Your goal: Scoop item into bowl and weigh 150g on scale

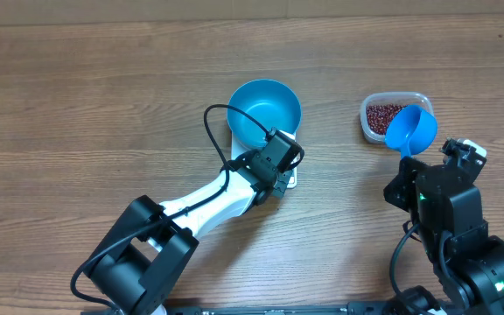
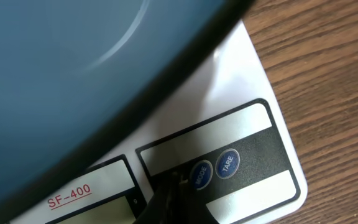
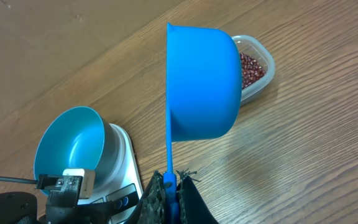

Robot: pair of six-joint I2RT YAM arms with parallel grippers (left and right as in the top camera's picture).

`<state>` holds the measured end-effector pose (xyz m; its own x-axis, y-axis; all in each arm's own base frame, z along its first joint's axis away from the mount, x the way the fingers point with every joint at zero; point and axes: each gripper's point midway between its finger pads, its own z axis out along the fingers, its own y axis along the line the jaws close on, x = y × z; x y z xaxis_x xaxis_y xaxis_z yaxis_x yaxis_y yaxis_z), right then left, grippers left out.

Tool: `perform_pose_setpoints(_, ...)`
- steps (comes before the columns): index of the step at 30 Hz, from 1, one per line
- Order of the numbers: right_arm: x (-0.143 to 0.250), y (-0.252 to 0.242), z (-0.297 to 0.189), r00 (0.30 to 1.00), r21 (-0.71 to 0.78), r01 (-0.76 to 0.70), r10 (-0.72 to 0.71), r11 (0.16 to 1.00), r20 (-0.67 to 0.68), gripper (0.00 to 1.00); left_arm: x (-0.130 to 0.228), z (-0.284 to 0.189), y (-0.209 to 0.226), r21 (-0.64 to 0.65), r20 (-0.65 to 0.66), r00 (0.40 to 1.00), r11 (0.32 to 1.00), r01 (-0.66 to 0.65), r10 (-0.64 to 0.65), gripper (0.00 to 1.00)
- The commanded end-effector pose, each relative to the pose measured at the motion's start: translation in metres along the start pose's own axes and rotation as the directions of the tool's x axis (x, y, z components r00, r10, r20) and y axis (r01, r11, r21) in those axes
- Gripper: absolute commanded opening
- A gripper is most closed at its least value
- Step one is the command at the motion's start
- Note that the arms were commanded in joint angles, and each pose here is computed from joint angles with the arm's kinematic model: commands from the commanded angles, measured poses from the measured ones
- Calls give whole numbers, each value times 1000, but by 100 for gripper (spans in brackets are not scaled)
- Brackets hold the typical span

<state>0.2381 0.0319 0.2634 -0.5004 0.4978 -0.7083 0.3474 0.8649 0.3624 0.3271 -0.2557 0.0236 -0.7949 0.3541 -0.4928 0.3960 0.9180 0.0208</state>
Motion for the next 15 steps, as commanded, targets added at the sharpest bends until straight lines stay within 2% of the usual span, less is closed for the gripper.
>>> perform_pose_setpoints(1, -14, 5, -10, 999, -23, -14, 15, 1000, 45, 4, 4, 7, 6, -26, -9, 1000, 1000, -16, 15, 4)
perform_pose_setpoints(15, -13, 5, -10, 999, -23, -13, 14, 1000, 44, 4, 13, 17, 13, -37, -47, 999, 999, 0, -2, 4)
